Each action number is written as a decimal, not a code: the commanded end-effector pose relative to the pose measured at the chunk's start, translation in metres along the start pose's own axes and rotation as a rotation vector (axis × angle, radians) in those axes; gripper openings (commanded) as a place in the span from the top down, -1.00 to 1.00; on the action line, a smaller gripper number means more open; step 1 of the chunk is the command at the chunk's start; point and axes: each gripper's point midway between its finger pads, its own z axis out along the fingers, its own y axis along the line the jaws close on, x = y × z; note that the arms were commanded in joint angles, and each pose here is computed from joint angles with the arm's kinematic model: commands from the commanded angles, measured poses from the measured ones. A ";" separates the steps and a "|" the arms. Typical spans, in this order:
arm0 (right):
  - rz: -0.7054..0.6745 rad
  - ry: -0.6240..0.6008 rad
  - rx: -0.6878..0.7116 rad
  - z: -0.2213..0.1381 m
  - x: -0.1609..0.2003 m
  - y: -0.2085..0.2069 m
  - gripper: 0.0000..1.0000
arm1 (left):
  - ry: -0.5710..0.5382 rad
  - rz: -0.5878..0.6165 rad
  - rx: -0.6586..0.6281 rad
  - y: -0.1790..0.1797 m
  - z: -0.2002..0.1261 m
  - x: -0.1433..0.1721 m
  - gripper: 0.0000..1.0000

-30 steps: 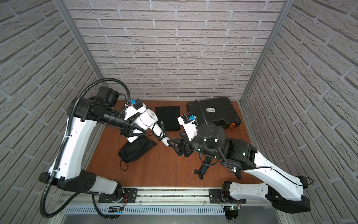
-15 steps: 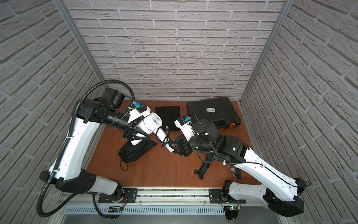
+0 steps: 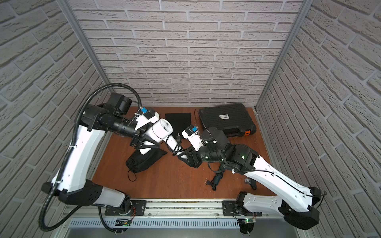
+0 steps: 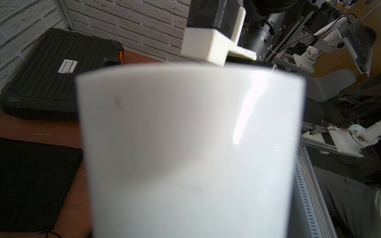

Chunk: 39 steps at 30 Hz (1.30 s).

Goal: Pack away hair dryers
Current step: Fold the hair dryer.

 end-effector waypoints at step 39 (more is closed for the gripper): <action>0.045 -0.552 -0.580 -0.009 -0.138 0.096 0.95 | -0.214 -0.393 0.057 0.026 -0.016 -0.010 1.00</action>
